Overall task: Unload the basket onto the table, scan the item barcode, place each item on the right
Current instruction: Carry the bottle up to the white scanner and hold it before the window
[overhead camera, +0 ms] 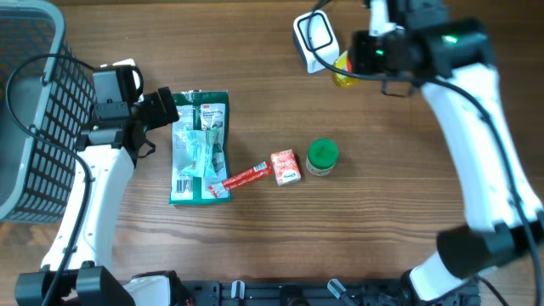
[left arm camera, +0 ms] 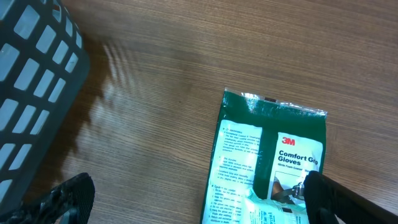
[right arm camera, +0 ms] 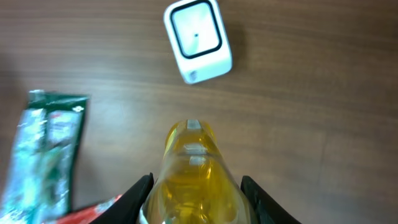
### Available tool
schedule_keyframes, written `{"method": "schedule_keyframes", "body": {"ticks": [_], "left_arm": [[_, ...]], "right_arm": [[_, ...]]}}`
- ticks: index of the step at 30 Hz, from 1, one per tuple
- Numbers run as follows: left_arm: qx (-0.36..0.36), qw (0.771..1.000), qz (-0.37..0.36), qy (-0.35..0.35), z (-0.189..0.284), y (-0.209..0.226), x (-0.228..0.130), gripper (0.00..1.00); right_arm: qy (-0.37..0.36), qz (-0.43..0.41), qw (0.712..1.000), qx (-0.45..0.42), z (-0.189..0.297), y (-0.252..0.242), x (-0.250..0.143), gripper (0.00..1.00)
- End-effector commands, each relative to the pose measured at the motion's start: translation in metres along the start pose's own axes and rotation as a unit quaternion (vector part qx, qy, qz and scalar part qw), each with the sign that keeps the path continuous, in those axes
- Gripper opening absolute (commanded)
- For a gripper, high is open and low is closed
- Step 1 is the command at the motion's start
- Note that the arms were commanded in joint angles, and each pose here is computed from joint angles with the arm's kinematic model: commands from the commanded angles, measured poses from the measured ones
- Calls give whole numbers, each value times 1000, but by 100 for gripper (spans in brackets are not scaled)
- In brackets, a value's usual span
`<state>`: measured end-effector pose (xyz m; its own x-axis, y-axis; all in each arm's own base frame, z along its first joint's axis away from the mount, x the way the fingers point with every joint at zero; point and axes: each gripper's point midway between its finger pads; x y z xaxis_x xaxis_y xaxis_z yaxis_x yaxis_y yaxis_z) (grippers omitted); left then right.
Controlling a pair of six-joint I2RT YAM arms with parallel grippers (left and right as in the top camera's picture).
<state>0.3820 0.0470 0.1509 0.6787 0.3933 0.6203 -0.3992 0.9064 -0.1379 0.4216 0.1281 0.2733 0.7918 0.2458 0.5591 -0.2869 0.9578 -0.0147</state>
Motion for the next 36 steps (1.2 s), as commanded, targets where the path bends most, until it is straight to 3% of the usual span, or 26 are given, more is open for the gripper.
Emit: {"method": "schedule_keyframes", "body": {"ticks": [1,7,12,28,36], "left_arm": [[1,1000,-6,-12,5,1,7,100],[1,1000,-6,-12,5,1,7,100],[1,1000,-6,-12,5,1,7,100],[1,1000,-6,-12,5,1,7,100],[1,1000,-6,-12,5,1,7,100]], "right_arm": [[-5,28,995,-91,-33,-7,14,19],[-18,194,953,-231,-95,2,45,15],[-24,270,915,-297,-131,1,62,15],[-96,297,888,-338,-155,8,101,12],[-69,315,885,-337,-196,10,84,12]]}}
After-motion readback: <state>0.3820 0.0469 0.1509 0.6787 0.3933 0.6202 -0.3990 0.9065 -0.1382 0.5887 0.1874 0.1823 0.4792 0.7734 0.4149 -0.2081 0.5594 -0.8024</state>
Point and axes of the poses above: each gripper's point midway between its finger pads, its own z axis back along the fingers, its own y axis along the line the jaws close on, x = y × z, and after that the axes turned 10 degrees about z, right-handed
